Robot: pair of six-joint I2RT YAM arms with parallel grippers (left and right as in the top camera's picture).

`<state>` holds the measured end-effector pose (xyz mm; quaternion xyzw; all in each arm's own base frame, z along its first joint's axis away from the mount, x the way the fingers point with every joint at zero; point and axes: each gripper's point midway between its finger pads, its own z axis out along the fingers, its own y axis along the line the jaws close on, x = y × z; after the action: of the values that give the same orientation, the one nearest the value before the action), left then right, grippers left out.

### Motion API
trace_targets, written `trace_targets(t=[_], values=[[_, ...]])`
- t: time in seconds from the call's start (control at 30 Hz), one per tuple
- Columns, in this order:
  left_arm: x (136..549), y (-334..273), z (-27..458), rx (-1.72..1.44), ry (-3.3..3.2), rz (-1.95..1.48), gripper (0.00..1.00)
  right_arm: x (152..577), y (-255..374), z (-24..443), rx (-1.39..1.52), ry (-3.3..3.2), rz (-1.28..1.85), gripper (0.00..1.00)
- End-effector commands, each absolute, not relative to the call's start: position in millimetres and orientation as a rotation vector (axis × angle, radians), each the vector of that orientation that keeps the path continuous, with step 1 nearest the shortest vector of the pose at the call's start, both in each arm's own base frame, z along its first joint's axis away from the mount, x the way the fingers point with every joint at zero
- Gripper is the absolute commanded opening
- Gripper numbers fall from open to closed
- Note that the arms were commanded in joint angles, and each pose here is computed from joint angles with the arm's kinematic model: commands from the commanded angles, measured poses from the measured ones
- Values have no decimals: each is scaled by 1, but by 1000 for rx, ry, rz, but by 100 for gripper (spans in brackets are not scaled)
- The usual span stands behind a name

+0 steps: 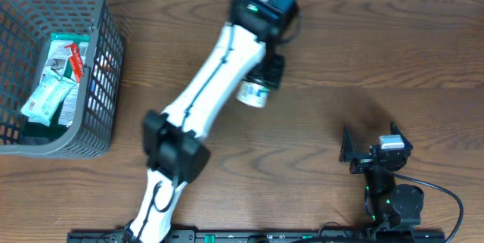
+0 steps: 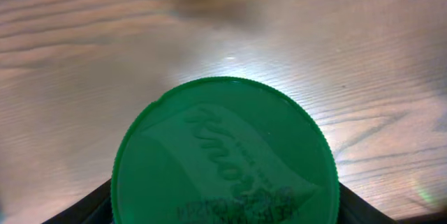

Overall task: Scan the item barcode
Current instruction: 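Carry the jar to the white scanner with the left gripper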

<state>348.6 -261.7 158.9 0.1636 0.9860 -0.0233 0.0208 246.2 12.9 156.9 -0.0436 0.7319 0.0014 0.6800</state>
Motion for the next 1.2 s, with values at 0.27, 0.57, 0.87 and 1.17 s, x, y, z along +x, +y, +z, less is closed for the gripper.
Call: trace_targets(t=[0.27,0.57,0.87,1.17], values=[[330,-335,82,576,3148,-178,59,246,10,156,-94,1646,-14,99],[309,-361,48,621,3167,-153,59,246,10,156,-95,1646,-13,99],[298,-362,38,654,3186,-124,64,246,10,156,-95,1646,-13,99],[297,-362,26,655,3191,-120,79,246,10,156,-95,1646,-13,99]])
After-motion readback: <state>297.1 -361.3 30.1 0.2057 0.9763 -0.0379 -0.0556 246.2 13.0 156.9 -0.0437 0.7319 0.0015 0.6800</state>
